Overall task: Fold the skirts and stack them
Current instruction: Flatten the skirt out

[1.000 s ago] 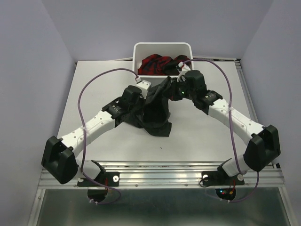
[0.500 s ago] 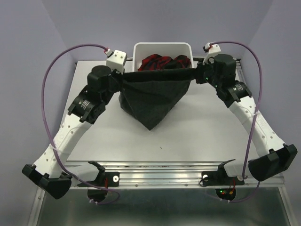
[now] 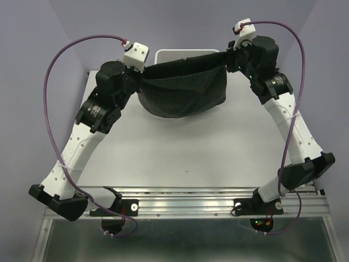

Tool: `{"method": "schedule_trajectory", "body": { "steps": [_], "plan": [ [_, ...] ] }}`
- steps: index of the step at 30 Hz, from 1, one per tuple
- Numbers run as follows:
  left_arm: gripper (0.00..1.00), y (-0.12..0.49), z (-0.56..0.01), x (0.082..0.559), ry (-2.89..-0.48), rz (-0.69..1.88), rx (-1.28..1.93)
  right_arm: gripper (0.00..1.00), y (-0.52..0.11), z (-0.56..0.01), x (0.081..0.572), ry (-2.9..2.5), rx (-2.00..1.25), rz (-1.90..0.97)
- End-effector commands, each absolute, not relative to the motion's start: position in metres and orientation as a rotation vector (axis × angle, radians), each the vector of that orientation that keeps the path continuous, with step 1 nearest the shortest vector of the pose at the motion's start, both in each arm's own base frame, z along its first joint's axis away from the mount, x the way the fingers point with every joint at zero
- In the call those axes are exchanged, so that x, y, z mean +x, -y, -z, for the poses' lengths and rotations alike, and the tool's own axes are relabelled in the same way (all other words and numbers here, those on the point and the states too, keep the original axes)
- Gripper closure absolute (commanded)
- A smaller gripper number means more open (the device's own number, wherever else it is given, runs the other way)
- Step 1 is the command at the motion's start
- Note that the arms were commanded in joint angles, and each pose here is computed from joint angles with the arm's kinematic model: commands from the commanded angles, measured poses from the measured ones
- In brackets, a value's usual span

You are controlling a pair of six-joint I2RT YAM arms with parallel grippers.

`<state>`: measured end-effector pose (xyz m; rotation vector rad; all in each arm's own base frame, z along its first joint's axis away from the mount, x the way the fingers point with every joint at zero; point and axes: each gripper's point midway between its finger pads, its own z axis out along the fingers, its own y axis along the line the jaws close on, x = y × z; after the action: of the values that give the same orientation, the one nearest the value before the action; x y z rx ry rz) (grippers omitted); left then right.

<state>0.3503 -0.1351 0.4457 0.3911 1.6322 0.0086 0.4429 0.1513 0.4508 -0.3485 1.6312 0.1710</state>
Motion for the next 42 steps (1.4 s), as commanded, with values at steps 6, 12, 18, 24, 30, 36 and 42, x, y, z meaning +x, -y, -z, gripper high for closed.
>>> {"method": "schedule_trajectory", "body": {
  "steps": [6,12,18,24,30,36,42],
  "plan": [
    [1.0,0.11,-0.355,0.289,-1.837,0.008,0.542,0.99,-0.107,-0.374,0.373,-1.861,-0.491,-0.052],
    [1.0,0.116,-0.329,0.284,-1.904,0.07,0.522,0.99,-0.12,-0.347,0.356,-1.961,-0.552,-0.159],
    [1.0,0.128,-0.323,0.327,-1.951,0.003,0.495,0.99,-0.141,-0.328,0.4,-2.041,-0.605,-0.195],
    [1.0,0.13,-0.41,0.359,-1.819,-0.006,0.428,0.99,-0.148,-0.404,0.44,-1.908,-0.607,-0.148],
    [1.0,0.127,-0.432,0.321,-1.741,0.027,0.579,0.99,-0.141,-0.385,0.376,-1.986,-0.768,-0.195],
    [0.3,0.159,-0.329,0.204,-1.772,0.389,1.243,0.33,-0.141,-0.304,0.242,-2.055,-1.269,-0.451],
    [0.01,0.141,-0.33,0.143,-1.578,0.382,1.428,0.0,-0.128,-0.345,0.191,-1.778,-1.353,-0.369]
  ]
}}
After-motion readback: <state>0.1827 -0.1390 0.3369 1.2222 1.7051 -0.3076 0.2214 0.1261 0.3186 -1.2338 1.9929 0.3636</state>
